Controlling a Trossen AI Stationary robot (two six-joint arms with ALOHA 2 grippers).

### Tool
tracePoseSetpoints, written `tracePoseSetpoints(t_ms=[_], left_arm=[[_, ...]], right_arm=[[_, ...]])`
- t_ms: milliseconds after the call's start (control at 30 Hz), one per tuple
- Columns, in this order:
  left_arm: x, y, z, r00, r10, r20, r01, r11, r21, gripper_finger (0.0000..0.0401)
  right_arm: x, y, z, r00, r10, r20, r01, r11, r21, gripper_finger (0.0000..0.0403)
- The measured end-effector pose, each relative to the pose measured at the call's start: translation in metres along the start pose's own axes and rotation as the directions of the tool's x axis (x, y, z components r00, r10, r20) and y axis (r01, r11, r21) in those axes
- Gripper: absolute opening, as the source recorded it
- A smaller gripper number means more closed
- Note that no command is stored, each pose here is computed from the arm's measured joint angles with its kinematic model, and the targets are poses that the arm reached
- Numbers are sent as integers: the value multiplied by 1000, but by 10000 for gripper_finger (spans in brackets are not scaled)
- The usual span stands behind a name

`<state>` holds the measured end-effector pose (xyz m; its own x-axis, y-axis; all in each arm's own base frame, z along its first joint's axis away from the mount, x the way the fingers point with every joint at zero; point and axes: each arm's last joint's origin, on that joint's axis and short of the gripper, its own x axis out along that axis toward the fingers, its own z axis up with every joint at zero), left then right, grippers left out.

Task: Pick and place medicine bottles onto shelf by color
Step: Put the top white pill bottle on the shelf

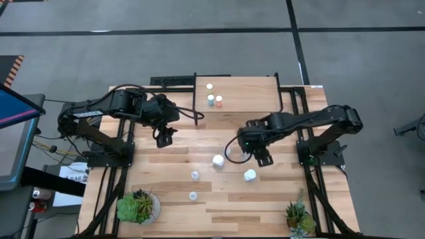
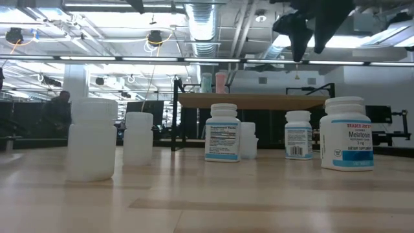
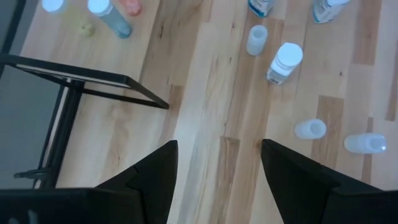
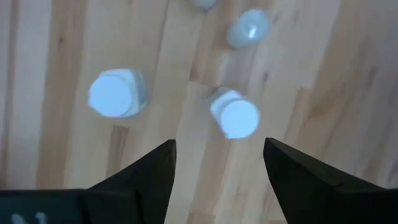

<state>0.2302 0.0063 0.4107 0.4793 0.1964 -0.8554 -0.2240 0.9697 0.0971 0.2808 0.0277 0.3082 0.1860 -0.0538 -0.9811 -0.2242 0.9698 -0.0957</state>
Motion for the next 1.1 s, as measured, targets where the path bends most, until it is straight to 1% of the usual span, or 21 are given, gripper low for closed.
tracePoseSetpoints(t_ms=[67,167,300,400,467,567,833,967,1100], left_arm=[[0,0,0,1000,2,0,-2,1000,-9,217],[0,0,0,1000,2,0,-2,1000,-30,217],[0,0,0,1000,2,0,-2,999,-43,217],[0,0,0,1000,2,0,-2,999,-50,217],[0,0,0,1000,2,0,-2,999,-50,217],[0,0,0,1000,3,0,-3,999,-50,217],[0,1,0,999,50,7,-49,998,-50,217],[0,2,0,998,54,8,-54,997,-50,217],[0,1,0,999,54,8,-54,997,-50,217]], right_arm=[[1,-5,0,1000,-1,-8,1,1000,3,283],[7,-11,-1,1000,10,-8,-11,999,-37,302],[14,-18,3,998,28,55,-22,993,-113,325],[22,-21,5,996,18,90,-3,986,-169,334],[30,-22,5,994,20,104,1,982,-191,336],[43,-24,1,994,50,99,-32,983,-182,331],[76,-30,-20,999,49,-6,-50,989,-142,314],[83,-31,-23,999,46,-8,-47,990,-134,313],[87,-33,-20,999,2,36,4,988,-153,313]])
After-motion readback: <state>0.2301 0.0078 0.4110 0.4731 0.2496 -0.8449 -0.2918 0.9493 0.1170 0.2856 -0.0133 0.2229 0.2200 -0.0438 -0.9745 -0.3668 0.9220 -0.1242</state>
